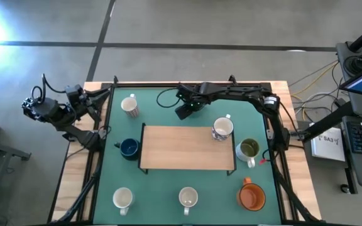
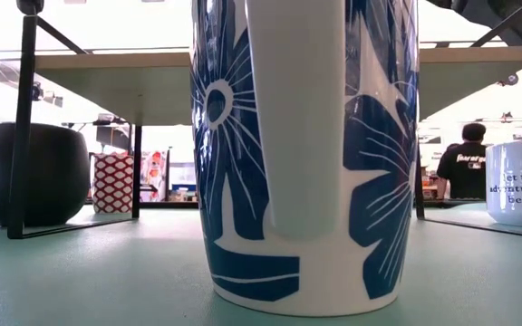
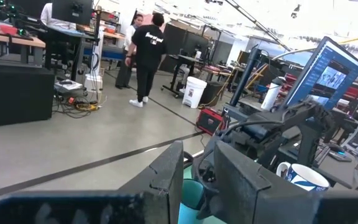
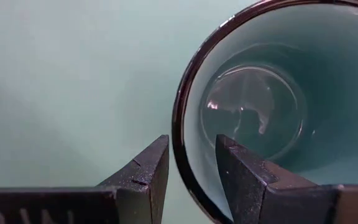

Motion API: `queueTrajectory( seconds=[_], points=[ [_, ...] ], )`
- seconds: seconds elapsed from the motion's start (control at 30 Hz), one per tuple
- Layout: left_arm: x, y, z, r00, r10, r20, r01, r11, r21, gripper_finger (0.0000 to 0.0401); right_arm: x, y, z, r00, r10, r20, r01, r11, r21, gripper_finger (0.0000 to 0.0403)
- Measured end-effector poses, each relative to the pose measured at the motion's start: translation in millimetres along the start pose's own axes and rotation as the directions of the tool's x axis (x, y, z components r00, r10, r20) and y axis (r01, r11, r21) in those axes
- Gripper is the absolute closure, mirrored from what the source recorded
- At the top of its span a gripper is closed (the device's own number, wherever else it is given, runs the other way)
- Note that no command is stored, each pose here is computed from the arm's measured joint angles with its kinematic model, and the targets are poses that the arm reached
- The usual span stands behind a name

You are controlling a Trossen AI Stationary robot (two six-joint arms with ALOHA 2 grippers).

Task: Place coffee mugs
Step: Put the light blue mug on the shelf

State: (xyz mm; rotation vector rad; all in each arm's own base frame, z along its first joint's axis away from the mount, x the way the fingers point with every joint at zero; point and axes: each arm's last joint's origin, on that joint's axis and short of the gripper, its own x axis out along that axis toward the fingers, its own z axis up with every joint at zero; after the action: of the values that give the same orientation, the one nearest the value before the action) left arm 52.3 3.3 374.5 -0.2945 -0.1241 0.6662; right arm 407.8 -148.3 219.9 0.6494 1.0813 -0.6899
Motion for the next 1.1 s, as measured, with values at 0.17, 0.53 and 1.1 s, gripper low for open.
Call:
queueTrajectory(
  seconds=[0.17,0.53,1.1],
  points=[
    [0.0,0.0,0.0,1.000,0.000,0.000,0.000,1.000,0.000,0.0329,5.1,0.0,-0.6,1.000,-0.011,-0.008,0.010,0.999,-0.044,0.0302],
    [0.0,0.0,0.0,1.000,0.000,0.000,0.000,1.000,0.000,0.0329,-11.4,-1.6,-5.0,0.999,-0.021,-0.030,0.014,0.977,-0.213,0.0386],
    [0.0,-0.1,-0.2,1.000,0.000,-0.001,0.000,0.999,-0.033,0.0329,-106.2,-3.8,-26.0,0.988,0.149,-0.036,-0.146,0.843,-0.518,0.0389]
  ],
)
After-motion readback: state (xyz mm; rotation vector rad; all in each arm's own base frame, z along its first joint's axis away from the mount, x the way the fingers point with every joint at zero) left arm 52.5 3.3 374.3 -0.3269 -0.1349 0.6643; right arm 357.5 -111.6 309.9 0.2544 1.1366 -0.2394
